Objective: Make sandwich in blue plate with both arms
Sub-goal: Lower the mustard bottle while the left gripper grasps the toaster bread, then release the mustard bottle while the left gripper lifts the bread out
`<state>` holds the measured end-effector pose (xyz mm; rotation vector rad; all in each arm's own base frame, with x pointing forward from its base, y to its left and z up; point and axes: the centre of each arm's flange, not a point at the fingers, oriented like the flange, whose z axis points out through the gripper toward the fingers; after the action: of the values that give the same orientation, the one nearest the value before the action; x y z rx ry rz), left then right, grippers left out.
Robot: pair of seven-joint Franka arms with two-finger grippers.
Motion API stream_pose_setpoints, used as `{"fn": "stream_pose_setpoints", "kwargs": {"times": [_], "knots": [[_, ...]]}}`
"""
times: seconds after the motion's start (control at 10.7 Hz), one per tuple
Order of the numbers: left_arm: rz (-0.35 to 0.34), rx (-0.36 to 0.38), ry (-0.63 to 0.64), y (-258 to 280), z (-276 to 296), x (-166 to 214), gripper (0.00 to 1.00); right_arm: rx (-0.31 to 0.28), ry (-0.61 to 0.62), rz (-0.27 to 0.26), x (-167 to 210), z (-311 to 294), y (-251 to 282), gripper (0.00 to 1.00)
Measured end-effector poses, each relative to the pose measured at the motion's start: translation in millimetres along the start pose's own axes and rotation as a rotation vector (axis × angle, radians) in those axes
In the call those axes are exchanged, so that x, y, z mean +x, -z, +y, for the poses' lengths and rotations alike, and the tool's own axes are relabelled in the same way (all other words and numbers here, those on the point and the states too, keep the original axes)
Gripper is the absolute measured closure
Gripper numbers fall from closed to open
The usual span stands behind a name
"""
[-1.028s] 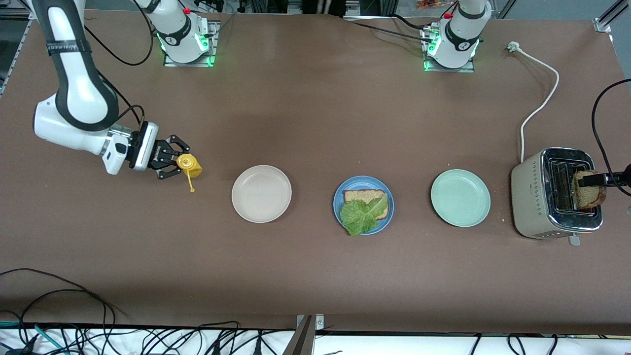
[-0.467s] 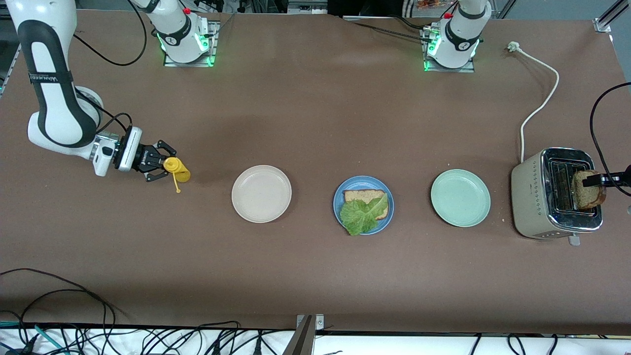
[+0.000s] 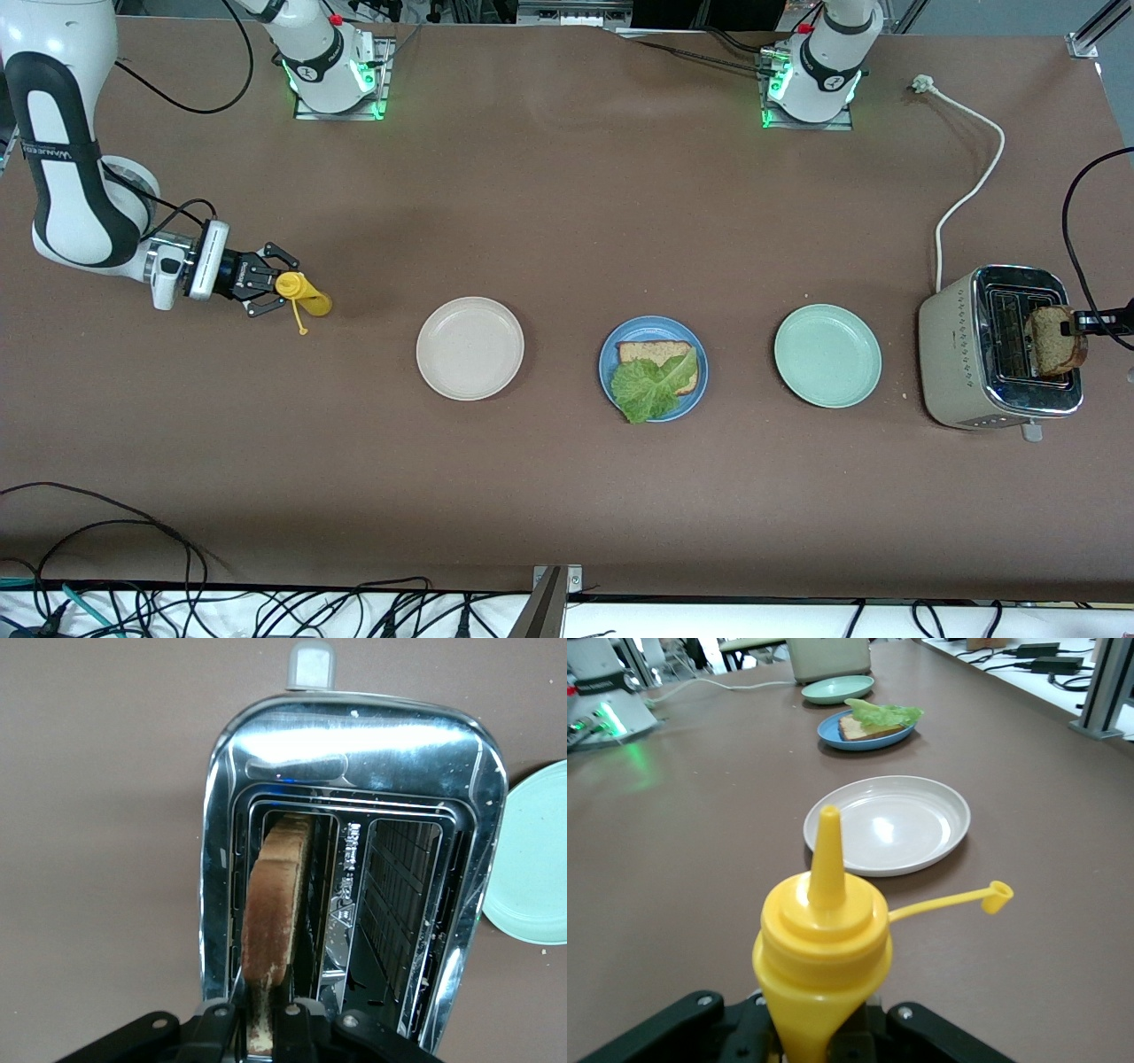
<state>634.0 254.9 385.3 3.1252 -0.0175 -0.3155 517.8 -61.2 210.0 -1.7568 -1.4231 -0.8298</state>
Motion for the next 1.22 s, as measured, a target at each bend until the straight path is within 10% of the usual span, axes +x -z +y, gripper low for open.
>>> {"fn": "stream_pose_setpoints", "kwargs": {"times": [1.22], "knots": [[0.04, 0.001, -0.037, 149, 35, -59, 0.92, 0.064, -0.02, 0.064, -56, -13, -11, 0.81]]}}
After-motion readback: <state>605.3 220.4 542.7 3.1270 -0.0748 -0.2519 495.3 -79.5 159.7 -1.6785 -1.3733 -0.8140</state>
